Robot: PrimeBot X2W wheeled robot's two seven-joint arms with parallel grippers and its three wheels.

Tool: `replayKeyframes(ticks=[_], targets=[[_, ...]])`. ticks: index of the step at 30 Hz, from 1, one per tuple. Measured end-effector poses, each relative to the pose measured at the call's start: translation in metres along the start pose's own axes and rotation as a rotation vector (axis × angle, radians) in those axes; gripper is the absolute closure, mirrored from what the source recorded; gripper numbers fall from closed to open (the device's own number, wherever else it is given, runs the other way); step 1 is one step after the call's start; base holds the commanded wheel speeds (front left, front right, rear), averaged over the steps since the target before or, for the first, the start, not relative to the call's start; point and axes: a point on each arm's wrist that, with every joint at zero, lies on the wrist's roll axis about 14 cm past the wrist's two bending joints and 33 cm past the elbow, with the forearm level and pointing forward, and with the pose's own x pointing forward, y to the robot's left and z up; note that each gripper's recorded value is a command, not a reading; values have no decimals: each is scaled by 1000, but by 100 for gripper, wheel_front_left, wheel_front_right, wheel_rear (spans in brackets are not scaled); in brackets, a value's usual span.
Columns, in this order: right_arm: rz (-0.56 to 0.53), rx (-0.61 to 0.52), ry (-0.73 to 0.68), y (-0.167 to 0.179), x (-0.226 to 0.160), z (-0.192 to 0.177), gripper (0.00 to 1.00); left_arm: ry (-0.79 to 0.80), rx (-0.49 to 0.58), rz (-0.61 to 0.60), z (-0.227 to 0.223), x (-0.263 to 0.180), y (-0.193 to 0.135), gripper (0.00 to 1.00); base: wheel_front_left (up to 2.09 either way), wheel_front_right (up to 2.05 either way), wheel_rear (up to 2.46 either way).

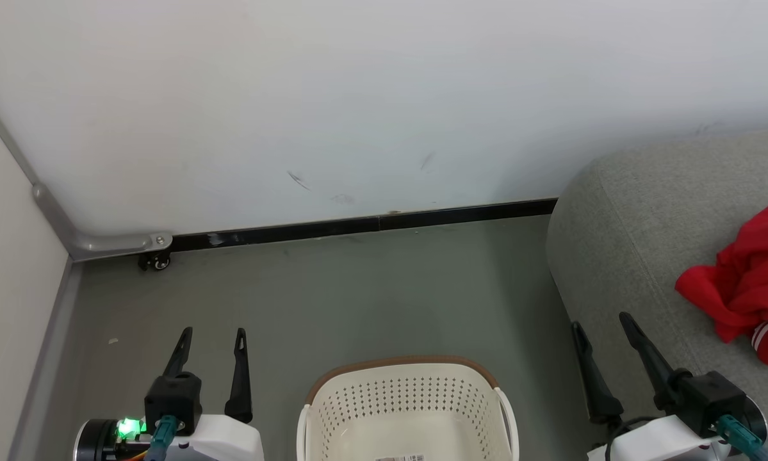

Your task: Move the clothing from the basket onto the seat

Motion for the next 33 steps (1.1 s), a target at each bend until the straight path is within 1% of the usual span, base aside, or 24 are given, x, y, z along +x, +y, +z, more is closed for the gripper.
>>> replayKeyframes(ticks=[12, 15, 16, 22, 27, 33], targets=[[8, 0, 2, 2, 2, 0, 0, -11, 11, 14, 4, 4, 5, 0, 0, 0, 0], [8, 0, 2, 2, 2, 0, 0, -12, 13, 14, 4, 4, 6, 9, 0, 0, 0], [8, 0, 2, 2, 2, 0, 100, -12, 15, 14, 4, 4, 6, 100, 0, 0, 0], [0, 18, 85, 3, -10, -28, 100, 86, 0, 5, -27, -13, -1, 100, 0, 0, 0], [-8, 60, 80, 2, -10, -27, 100, 112, -53, 25, -29, -12, 4, 100, 0, 0, 0], [-25, 146, 66, 1, -9, -25, 100, 155, -159, 54, -35, -10, 9, 100, 0, 0, 0]])
